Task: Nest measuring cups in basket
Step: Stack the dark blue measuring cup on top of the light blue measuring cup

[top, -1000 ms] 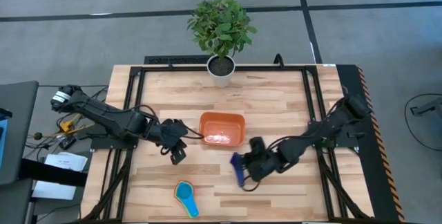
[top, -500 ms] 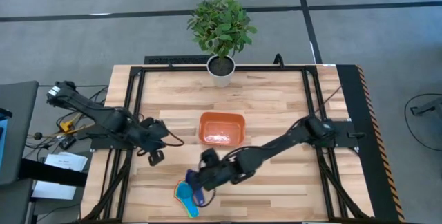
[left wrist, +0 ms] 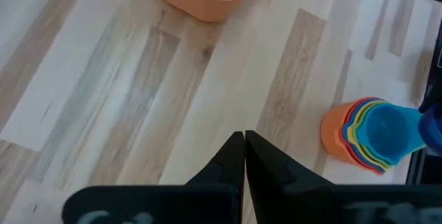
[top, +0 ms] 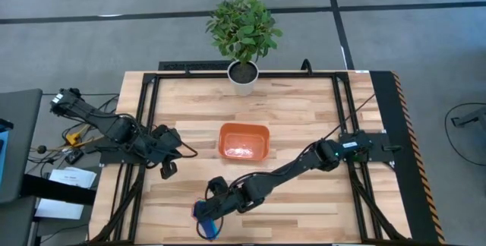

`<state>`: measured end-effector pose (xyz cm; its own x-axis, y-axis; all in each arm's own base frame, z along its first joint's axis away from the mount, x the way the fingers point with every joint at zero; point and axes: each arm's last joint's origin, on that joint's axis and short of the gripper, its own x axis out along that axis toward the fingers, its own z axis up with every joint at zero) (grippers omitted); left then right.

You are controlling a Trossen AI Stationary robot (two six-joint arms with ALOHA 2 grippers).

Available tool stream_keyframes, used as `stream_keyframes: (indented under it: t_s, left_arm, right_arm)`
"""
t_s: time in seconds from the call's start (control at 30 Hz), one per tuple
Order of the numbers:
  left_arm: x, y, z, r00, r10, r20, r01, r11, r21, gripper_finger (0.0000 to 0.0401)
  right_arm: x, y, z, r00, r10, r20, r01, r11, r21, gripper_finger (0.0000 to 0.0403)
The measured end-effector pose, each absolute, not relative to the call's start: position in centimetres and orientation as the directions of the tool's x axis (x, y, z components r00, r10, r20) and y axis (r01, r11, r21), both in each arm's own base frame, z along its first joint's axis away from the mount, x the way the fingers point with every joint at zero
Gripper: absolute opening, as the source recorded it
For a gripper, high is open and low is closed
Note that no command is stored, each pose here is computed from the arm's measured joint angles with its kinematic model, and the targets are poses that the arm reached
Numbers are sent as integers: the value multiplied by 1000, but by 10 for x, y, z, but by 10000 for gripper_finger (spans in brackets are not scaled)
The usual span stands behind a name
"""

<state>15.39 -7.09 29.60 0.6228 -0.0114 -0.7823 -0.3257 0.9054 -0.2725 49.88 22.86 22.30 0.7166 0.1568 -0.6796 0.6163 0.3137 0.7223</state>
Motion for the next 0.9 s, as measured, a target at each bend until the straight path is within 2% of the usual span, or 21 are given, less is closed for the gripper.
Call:
stream_keyframes:
  t_s: [0.23, 0.7, 0.9]
  left_arm:
    - [154, -70, 296, 628, 9, -778, -319, 915, -248, 0]
    - [154, -70, 296, 628, 11, -778, -312, 919, -239, 0]
    - [152, -69, 294, 613, 35, -789, -325, 922, -212, 0]
  right_arm:
    - [499, 232, 213, 698, 161, -698, 598, 405, 692, 7]
    - [506, 215, 213, 699, 137, -702, 613, 391, 686, 38]
    - [506, 217, 213, 691, 171, -702, 608, 388, 693, 54]
